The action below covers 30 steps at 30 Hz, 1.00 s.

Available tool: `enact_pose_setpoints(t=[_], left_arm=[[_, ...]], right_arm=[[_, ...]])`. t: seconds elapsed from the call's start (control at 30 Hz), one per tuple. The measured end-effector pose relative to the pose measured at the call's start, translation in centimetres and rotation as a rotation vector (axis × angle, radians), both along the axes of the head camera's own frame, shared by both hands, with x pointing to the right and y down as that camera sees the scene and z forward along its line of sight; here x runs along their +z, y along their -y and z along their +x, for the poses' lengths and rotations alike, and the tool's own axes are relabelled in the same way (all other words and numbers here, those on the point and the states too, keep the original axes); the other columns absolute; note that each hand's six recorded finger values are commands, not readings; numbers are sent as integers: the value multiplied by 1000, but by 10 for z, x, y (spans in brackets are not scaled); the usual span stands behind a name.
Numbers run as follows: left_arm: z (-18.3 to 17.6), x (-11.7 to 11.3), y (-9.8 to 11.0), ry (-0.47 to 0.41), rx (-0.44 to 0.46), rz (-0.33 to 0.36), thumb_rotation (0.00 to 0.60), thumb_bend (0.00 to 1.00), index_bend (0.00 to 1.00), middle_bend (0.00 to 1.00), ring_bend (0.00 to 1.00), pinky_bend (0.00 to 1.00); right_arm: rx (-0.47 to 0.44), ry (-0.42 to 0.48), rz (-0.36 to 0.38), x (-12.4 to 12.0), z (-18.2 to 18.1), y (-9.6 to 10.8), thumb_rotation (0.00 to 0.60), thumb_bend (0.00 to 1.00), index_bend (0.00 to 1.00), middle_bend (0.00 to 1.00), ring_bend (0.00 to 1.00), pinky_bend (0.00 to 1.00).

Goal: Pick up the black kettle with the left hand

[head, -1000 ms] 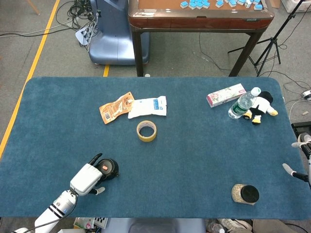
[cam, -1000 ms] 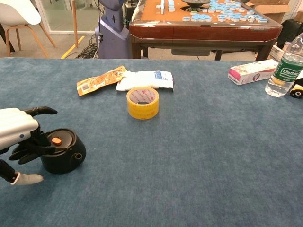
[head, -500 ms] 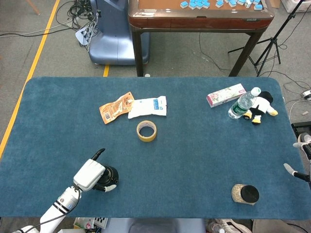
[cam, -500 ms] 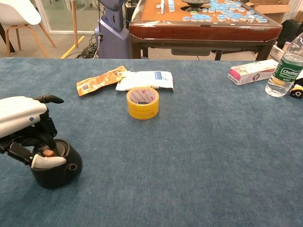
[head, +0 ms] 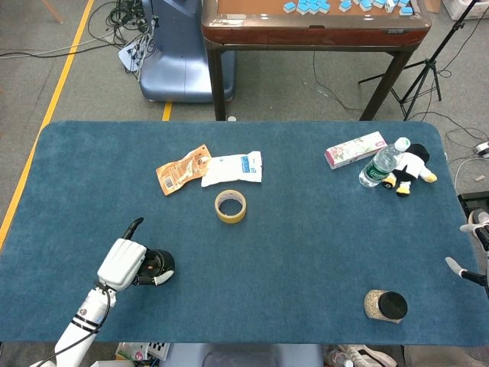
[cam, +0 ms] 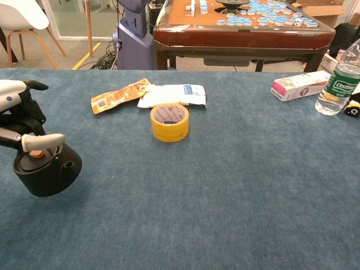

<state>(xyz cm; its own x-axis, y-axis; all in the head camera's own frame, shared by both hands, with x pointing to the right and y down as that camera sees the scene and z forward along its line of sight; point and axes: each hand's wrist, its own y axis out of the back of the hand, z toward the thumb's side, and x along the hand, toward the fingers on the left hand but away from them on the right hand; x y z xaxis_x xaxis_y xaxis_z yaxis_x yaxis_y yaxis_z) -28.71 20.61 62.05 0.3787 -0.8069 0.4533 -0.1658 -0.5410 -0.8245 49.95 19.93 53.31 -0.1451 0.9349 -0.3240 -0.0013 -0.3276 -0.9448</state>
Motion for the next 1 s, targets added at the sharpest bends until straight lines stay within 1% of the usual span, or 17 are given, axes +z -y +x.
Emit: enact_pose_setpoints(t=[0.07,0.17,0.3,0.37,0.43,0.47,0.57,0.67,0.83,1.0], left_arm=[[-2,-2,3,-8,-22,10,245,168,1000,1000,943,30],[-3,-6,7,-22,-58,28,325,208,1000,1000,946,31],[-3,-8,11,-32,-79,42,402,254,1000,1000,946,62],[-3,-8,12,-30,-82,45,418,260,1000,1000,947,75],[-3,-9,13,-32,-90,51,420,262,1000,1000,948,81],[-3,-9,13,-34,-92,52,435,264,1000,1000,948,83],[-3,-10,15,-34,-93,56,510,268,1000,1000,947,98],[-3,-11,16,-29,-86,70,531,269,1000,1000,947,140],[-2,-13,18,-22,-78,81,531,269,1000,1000,949,243],[-1,-14,19,11,-51,107,533,269,1000,1000,949,346]], right_arm=[[0,0,-1,0,0,0,600,141,362,371,236,196],[0,-1,-3,1,-1,0,600,141,362,371,236,196],[2,-3,-4,1,-1,0,600,141,362,371,236,197],[4,-4,-6,1,0,-1,600,141,362,371,236,196],[6,-6,-9,2,0,-1,600,141,362,371,236,196],[7,-6,-9,2,0,-1,600,141,362,371,236,196],[9,-6,-10,2,1,-1,600,141,362,371,236,196],[9,-6,-10,2,1,-1,600,141,362,371,236,197],[11,-4,-15,3,1,-1,600,142,362,371,236,196],[14,0,-18,4,3,-2,600,141,362,371,236,196]])
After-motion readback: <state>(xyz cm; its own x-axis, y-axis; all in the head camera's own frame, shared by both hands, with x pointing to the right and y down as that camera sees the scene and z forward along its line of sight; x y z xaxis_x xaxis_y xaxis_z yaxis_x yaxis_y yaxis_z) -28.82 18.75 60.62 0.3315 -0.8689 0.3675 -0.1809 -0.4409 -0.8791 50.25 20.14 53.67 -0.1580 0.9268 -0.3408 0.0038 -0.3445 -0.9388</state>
